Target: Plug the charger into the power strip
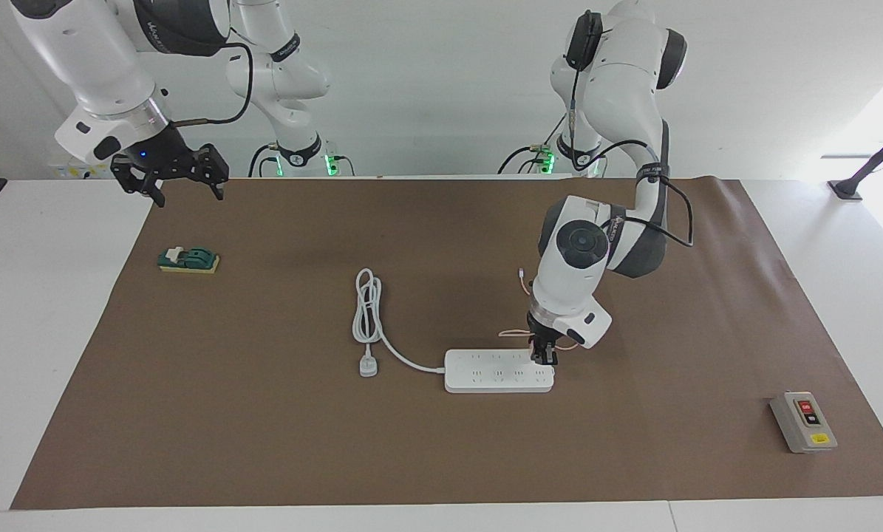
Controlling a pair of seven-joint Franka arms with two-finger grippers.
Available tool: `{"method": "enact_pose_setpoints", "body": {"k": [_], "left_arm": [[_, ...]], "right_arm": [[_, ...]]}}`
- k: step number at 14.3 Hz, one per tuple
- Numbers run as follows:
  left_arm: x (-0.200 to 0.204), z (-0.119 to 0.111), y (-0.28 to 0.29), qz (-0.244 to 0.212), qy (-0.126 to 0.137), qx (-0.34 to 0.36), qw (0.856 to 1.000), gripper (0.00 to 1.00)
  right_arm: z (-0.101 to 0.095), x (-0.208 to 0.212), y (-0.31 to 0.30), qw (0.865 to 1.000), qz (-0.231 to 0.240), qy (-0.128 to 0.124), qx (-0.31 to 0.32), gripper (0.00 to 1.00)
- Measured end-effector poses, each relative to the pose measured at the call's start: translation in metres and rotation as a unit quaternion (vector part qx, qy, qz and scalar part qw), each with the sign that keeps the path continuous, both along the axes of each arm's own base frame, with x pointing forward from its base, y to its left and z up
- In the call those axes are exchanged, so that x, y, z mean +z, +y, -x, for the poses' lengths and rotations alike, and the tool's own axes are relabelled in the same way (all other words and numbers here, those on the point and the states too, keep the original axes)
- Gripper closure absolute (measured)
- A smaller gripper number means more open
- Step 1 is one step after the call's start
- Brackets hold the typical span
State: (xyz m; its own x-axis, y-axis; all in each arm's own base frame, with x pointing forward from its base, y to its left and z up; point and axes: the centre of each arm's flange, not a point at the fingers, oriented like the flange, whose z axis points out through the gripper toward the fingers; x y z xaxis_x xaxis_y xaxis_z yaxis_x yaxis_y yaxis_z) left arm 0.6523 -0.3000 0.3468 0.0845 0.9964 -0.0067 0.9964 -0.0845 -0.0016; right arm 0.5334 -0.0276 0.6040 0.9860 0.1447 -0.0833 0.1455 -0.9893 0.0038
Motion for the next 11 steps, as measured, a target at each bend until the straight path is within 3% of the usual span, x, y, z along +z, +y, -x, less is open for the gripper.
{"method": "enact_pose_setpoints", "body": {"k": [11], "left_arm": [[-0.0075, -0.0001, 0.0001, 0.000, -0.001, -0.001, 1.000, 0.68]], "right_arm": [[0.0000, 0.0000, -0.0002, 1.000, 0.000, 0.000, 0.000, 0.00]]}}
